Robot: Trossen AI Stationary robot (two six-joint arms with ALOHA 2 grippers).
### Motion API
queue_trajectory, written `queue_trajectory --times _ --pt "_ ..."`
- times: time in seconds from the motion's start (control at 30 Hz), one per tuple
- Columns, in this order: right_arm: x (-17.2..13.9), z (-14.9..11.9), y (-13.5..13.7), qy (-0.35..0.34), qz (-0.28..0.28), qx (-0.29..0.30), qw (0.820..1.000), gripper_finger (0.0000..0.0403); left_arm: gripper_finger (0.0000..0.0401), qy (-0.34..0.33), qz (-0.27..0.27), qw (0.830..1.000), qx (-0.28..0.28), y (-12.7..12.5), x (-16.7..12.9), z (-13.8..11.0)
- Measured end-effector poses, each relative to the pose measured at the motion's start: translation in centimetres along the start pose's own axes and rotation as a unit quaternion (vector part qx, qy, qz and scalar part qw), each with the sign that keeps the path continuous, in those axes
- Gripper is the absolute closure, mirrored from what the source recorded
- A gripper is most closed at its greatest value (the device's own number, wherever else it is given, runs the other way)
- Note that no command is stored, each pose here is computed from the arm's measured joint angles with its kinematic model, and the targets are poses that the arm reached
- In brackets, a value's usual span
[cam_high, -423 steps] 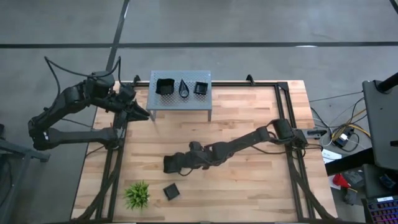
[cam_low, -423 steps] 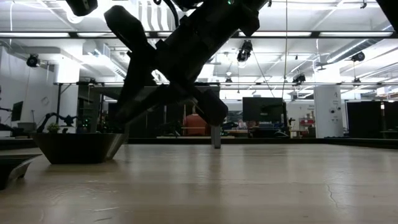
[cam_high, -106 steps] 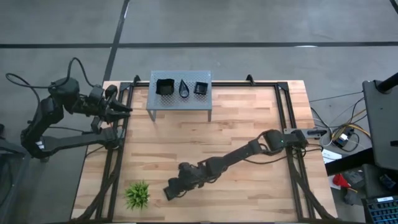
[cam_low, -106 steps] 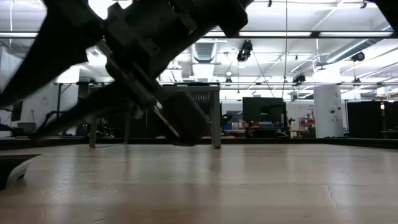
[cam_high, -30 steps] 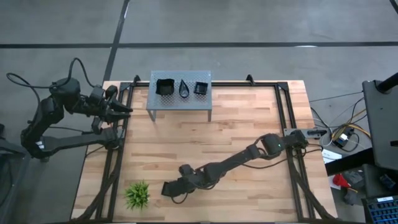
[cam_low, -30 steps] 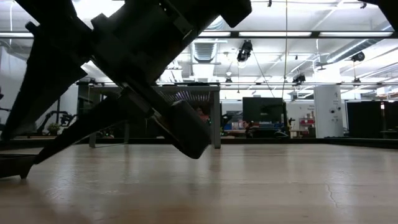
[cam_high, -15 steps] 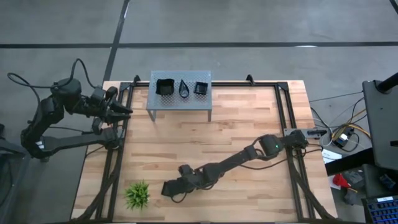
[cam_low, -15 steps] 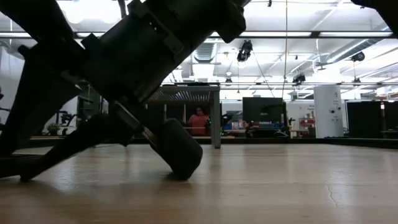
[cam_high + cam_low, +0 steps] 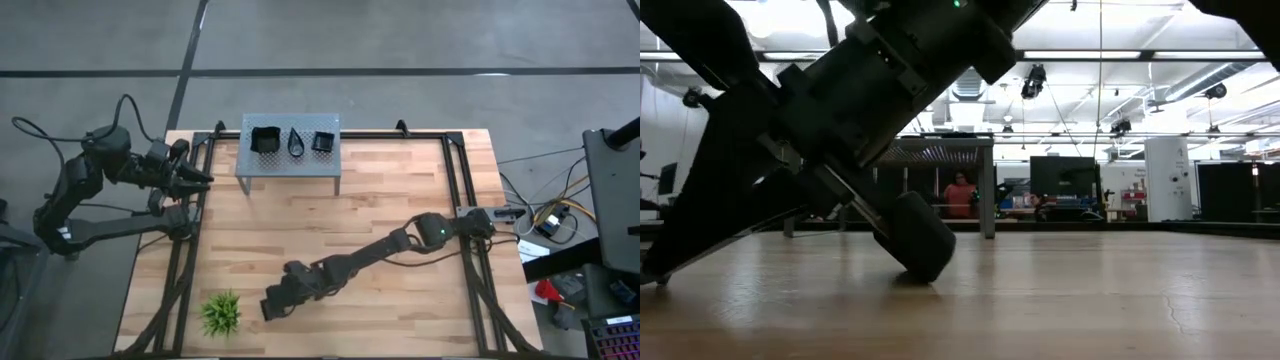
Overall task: Pick & Place Mini shaped plates
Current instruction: Stack the square plate on top of the other square plates on the shelf
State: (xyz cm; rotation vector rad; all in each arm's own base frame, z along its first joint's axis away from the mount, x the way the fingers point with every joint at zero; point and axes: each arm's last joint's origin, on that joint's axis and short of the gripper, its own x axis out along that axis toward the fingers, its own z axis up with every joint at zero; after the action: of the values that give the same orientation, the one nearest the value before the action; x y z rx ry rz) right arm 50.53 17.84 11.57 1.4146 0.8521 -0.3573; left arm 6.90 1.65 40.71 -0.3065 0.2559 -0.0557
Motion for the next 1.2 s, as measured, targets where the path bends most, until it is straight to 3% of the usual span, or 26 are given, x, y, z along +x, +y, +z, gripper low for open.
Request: queue_trajectory --times 0.2,0.33,0.53,0.87,0.97,1.2 --pt "-1.2 1.6 1.5 0.077 0.030 -0.016 0.996 0.0394 0.0298 -0.011 -0.002 1.000 0.005 0.0 0.0 0.2" --pt "-2.4 2.9 3.1 0.160 0.066 -0.026 0.985 0.0394 0.0298 -0.023 -0.023 0.999 0.020 -0.2 0.1 0.6" --pt "-4.6 5.3 5.7 0.276 0.117 -0.040 0.953 0.0394 0.0298 -0.021 -0.055 0.997 0.047 -0.3 0.3 0.8" --pt "-9.2 10.3 9.9 0.402 0.191 -0.078 0.892 0.0394 0.0298 -0.050 -0.185 0.980 0.062 -0.7 1.6 2.6" --pt "-10.6 12.1 10.8 0.397 0.211 -0.083 0.889 0.0394 0.0298 -0.041 -0.231 0.971 0.052 -0.7 2.2 3.0" --pt "-13.2 16.3 12.1 0.337 0.253 -0.088 0.903 0.0394 0.0298 -0.013 -0.303 0.952 0.029 -1.2 3.3 3.3"
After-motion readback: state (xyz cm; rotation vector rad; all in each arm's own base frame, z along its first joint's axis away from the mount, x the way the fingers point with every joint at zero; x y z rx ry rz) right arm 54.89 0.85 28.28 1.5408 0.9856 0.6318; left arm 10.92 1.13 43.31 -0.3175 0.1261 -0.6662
